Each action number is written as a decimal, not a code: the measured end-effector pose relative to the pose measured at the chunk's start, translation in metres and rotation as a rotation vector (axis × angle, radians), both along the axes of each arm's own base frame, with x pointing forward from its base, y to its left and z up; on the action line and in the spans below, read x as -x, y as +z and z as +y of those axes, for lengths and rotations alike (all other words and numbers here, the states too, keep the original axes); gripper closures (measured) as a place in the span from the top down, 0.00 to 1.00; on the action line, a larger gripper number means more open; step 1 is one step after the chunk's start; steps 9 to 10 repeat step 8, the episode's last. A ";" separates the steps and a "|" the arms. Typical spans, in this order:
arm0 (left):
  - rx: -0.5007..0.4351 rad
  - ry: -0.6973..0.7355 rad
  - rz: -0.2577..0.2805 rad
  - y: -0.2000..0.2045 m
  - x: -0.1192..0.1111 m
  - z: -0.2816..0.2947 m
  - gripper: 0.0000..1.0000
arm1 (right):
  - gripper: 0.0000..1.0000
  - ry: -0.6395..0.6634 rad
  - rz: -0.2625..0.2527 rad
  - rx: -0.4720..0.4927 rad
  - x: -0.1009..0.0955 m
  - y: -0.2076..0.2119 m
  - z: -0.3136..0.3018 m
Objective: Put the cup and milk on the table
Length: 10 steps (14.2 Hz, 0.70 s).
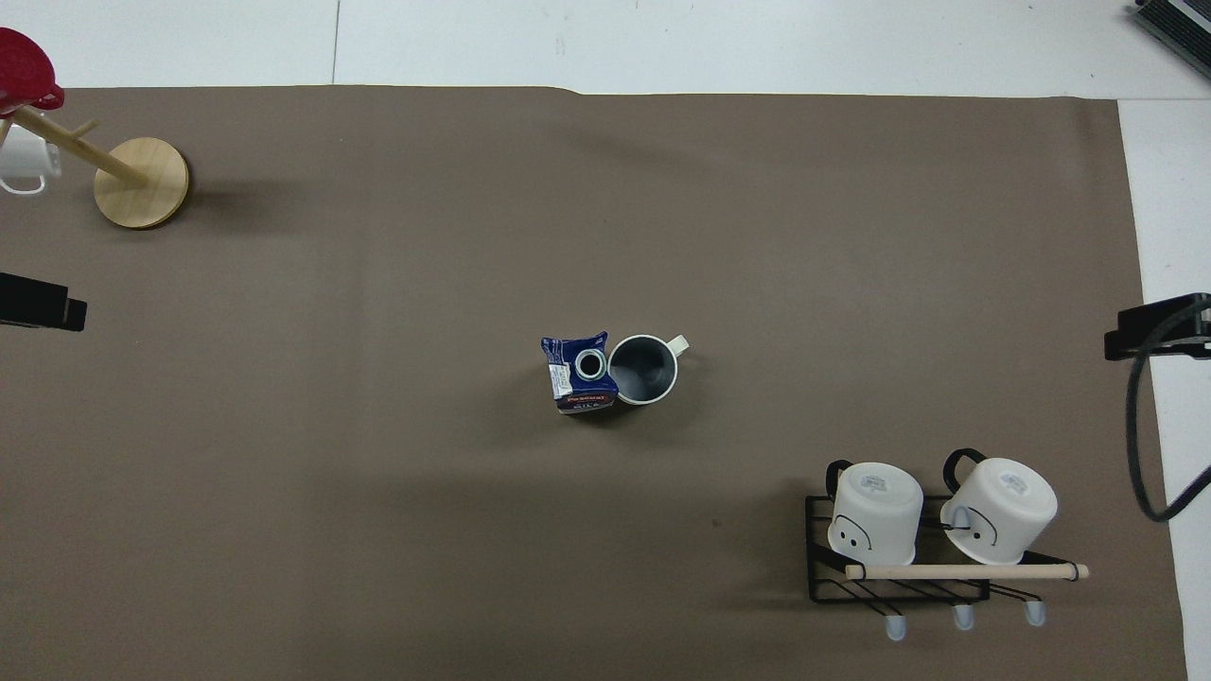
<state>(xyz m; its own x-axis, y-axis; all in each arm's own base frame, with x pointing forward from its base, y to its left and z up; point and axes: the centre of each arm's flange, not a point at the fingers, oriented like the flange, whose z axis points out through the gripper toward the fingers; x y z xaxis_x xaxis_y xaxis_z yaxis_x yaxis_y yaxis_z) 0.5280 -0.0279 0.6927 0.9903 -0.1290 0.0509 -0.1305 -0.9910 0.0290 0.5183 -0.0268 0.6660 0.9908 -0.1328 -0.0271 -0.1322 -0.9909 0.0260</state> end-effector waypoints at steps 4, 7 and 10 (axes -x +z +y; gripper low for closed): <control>0.000 0.000 0.000 0.000 0.000 0.000 1.00 | 1.00 0.000 -0.008 0.000 -0.001 -0.001 0.000; 0.000 0.000 0.000 0.000 0.000 0.000 1.00 | 1.00 0.000 -0.009 0.000 -0.002 -0.001 0.000; 0.000 0.000 0.000 0.000 0.000 0.000 1.00 | 1.00 0.000 -0.009 0.000 -0.002 -0.001 0.000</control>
